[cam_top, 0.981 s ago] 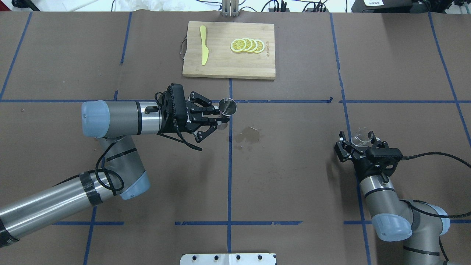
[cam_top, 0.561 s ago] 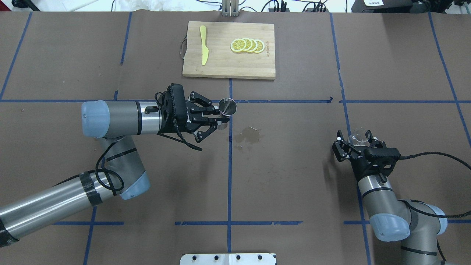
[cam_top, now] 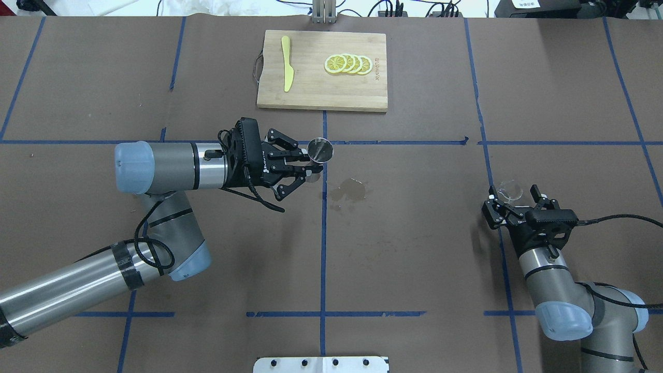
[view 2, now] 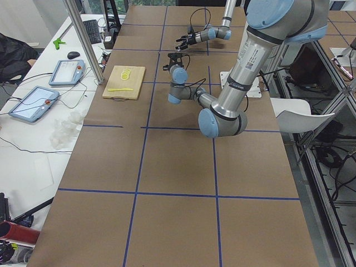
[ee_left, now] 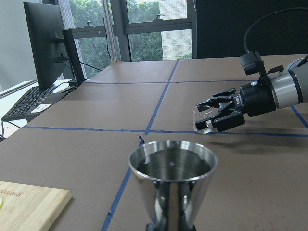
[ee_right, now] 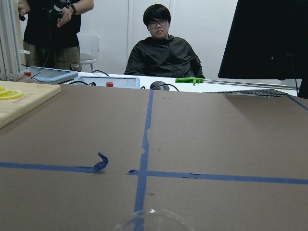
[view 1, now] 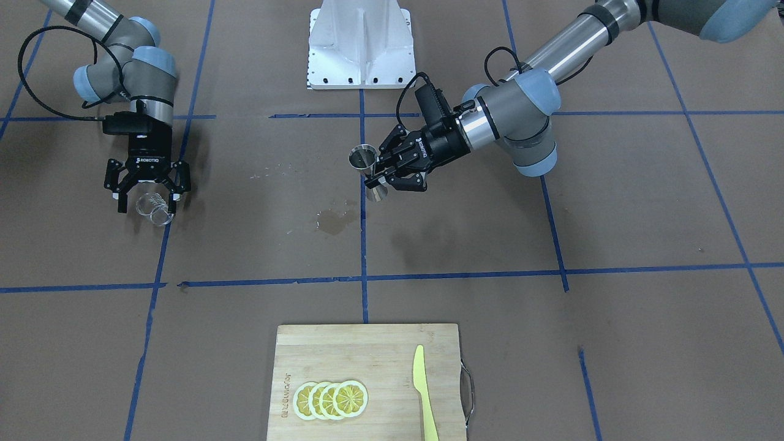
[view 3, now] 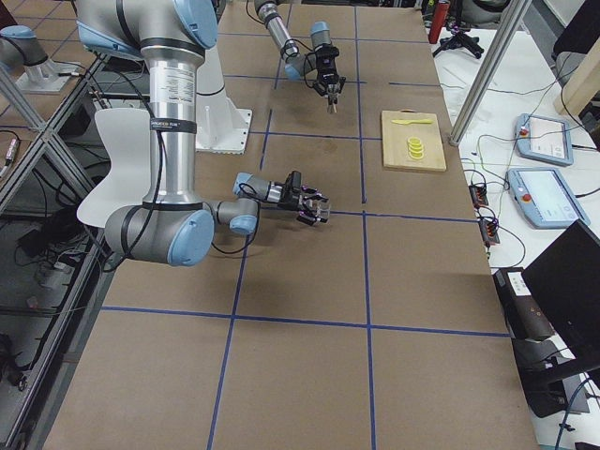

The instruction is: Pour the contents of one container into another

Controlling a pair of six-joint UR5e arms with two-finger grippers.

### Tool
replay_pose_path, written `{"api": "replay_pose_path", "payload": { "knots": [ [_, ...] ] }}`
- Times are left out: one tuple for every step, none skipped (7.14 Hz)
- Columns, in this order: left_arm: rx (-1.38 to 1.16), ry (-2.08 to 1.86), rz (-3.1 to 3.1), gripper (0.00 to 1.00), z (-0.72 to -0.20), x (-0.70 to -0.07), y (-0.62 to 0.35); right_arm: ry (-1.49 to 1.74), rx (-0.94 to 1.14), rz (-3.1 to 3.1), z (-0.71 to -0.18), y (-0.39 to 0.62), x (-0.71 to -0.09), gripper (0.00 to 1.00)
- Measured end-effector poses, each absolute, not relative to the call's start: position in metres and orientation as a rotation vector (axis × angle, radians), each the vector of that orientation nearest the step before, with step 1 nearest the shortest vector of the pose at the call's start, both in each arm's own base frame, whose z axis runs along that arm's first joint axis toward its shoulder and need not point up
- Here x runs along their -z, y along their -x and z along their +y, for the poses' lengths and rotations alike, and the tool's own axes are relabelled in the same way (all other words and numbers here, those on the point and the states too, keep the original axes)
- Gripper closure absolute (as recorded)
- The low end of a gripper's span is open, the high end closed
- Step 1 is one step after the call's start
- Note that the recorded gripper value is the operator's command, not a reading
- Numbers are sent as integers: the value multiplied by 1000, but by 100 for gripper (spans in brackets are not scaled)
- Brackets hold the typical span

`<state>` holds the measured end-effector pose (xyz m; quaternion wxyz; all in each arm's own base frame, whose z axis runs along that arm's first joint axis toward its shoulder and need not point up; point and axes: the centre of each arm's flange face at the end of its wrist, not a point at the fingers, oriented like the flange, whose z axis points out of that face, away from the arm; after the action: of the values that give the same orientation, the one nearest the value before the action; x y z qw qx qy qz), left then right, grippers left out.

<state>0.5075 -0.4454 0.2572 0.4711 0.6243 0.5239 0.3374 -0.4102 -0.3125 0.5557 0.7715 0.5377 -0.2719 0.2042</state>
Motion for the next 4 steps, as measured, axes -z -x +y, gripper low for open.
{"api": "replay_pose_path", "payload": {
  "knots": [
    [-826,-1529,1283,100,-445,-258,-507,-1169,-442,-595,-312,406,-549,0],
    [-827,-1528,1283,100,-445,-258,-507,-1174,-446,-612,-311,404,-535,0],
    [-827,-1528,1283,100,-445,-258,-507,-1177,-456,-634,-311,402,-521,0],
    [-826,-1528,1283,100,-445,-258,-507,-1182,-463,-651,-311,399,-508,0]
  ]
}}
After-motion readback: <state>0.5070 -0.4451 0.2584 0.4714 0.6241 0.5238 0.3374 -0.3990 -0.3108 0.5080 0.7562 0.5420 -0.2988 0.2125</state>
